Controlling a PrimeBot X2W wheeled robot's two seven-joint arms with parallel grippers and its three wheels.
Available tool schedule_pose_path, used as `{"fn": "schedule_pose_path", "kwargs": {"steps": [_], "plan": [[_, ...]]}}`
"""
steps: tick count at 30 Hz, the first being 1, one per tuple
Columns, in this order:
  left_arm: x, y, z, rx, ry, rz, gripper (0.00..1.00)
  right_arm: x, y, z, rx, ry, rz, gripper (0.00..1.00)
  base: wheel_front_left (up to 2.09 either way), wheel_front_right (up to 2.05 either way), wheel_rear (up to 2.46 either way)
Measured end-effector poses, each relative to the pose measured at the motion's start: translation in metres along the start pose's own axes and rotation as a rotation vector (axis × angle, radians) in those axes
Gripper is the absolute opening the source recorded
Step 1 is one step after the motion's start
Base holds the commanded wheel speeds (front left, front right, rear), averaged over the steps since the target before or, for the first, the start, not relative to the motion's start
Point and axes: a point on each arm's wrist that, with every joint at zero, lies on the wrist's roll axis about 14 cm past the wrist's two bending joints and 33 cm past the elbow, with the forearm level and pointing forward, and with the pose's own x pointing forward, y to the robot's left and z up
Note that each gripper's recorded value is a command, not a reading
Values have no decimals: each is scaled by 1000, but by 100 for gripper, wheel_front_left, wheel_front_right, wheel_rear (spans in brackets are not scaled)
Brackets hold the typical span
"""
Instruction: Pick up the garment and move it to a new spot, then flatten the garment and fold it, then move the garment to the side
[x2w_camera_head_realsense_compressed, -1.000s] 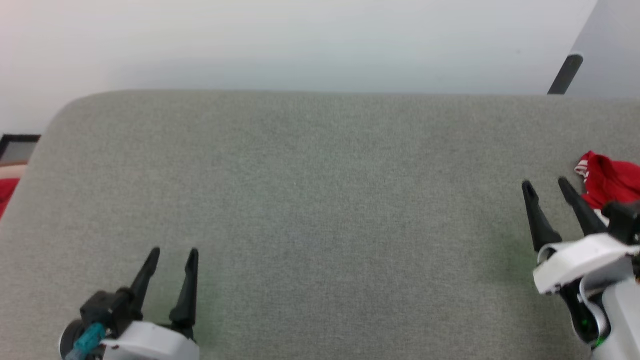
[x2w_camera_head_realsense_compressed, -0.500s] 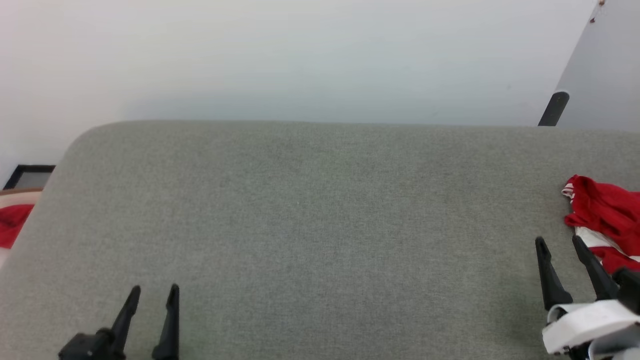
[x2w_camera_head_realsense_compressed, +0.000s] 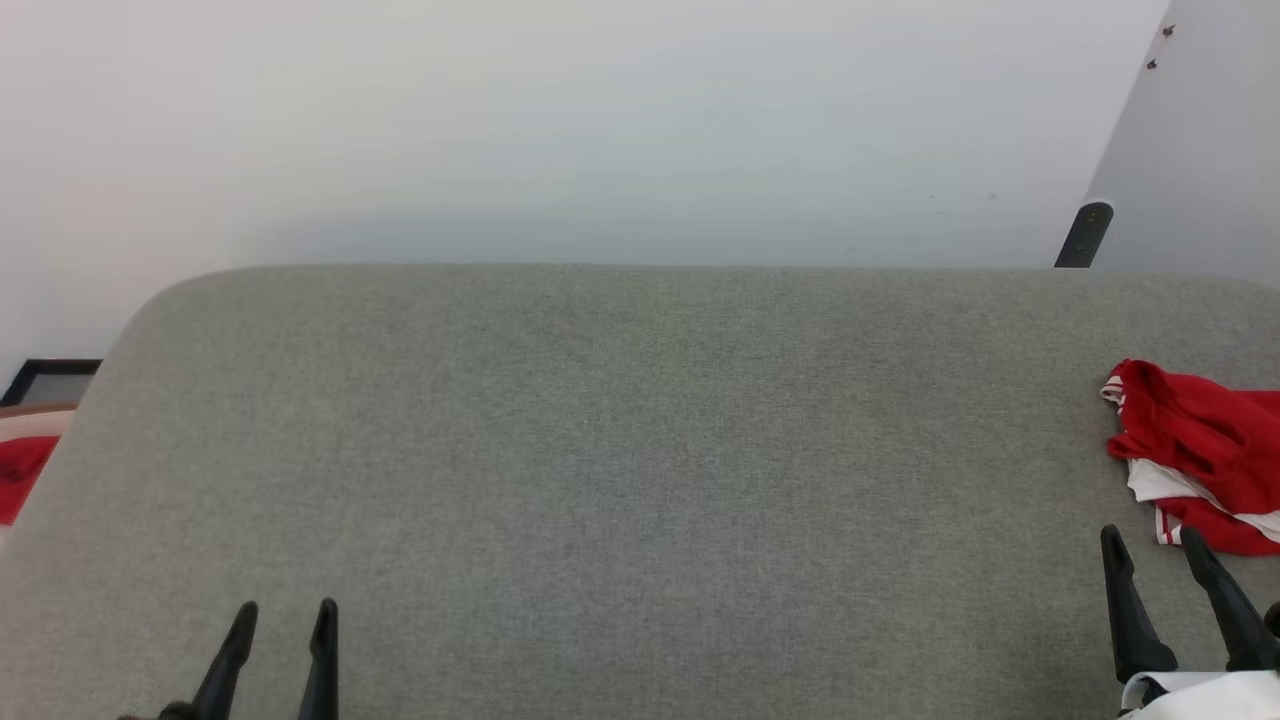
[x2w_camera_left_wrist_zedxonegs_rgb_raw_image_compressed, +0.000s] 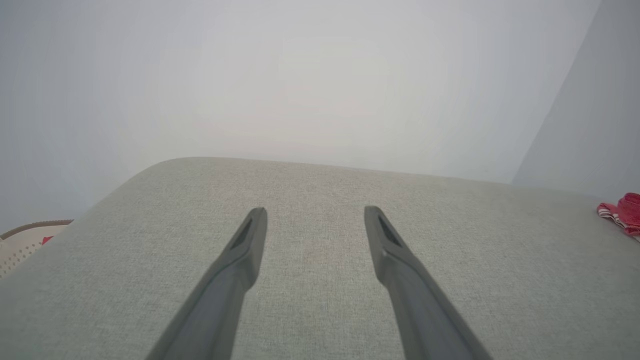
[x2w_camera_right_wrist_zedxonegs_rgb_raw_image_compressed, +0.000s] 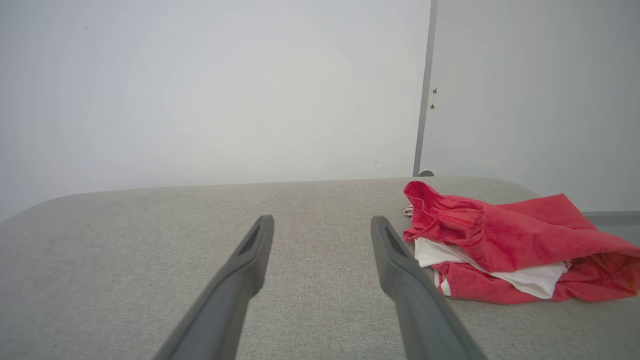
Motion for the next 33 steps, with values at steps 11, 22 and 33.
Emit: {"fn": "schedule_pose_path", "kwargs": {"steps": [11,22,33], "plan": [[-7,0,5,-29,-11,3,100,-5,2,13,1,-31,-11,100,0,0,0],[-7,-4,4,-35,-12,-7,100,-7,7,13,12,-38,-12,100,0,0,0],[-5,-3,-1,-38,3,-4,100,-10,7,12,23,-31,-23,100,0,0,0]]}}
